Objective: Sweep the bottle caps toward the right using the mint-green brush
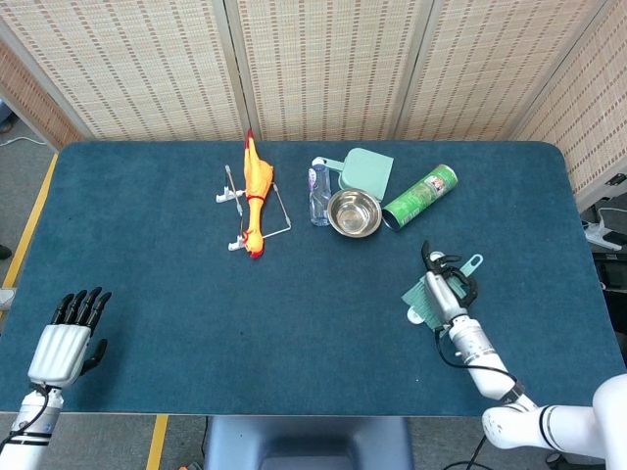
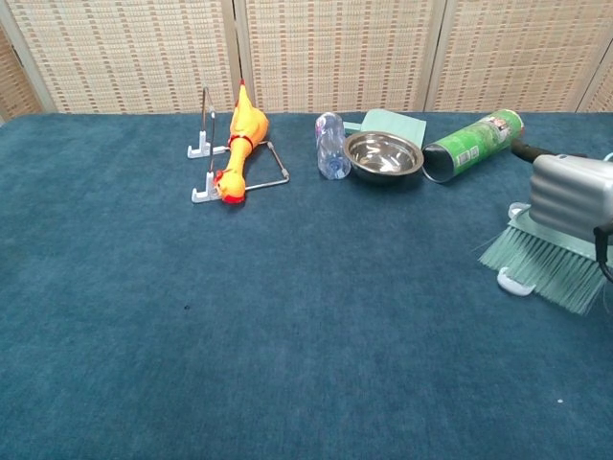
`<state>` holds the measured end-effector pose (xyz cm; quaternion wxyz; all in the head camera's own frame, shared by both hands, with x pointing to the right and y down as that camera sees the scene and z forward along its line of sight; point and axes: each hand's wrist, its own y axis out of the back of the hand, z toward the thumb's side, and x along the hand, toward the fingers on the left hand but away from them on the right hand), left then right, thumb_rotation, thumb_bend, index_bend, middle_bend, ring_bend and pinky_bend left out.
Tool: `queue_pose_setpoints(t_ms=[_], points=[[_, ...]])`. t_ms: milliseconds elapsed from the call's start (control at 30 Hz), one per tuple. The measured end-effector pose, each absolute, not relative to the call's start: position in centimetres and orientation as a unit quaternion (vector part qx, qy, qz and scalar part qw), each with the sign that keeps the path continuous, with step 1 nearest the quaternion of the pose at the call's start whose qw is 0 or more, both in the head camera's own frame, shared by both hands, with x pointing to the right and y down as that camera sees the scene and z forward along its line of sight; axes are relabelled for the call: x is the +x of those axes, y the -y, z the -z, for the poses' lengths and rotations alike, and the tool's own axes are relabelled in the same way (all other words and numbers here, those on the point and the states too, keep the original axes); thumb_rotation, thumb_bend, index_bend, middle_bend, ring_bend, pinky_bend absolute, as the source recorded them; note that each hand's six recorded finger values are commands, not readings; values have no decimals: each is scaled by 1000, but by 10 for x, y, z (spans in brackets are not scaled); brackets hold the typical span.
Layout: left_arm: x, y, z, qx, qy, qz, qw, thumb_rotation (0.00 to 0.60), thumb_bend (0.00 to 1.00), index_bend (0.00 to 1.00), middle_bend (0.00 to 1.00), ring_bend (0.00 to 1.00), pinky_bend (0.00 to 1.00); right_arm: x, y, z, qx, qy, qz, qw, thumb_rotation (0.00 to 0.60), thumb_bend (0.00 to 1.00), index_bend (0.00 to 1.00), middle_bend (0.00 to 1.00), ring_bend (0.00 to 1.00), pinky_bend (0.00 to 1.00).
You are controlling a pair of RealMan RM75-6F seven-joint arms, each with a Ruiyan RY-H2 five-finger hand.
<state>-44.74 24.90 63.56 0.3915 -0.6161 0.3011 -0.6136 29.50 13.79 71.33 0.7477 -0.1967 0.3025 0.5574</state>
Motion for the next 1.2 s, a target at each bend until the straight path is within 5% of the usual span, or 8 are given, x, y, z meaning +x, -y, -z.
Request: queue_pose_setpoints(t_ms=[667,1200], points=[[-445,-250,-639,-614,-295,616,395,600,436,0,0,0,84,372,-96,-692,-120,-283,-616,725,600,354,883,781,446,54],[-443,-251,-642,-617,-289,617,393,600,436,0,0,0,84,340,-72,-638,-294,-32,-630,718,600,354,888,785,455,60]])
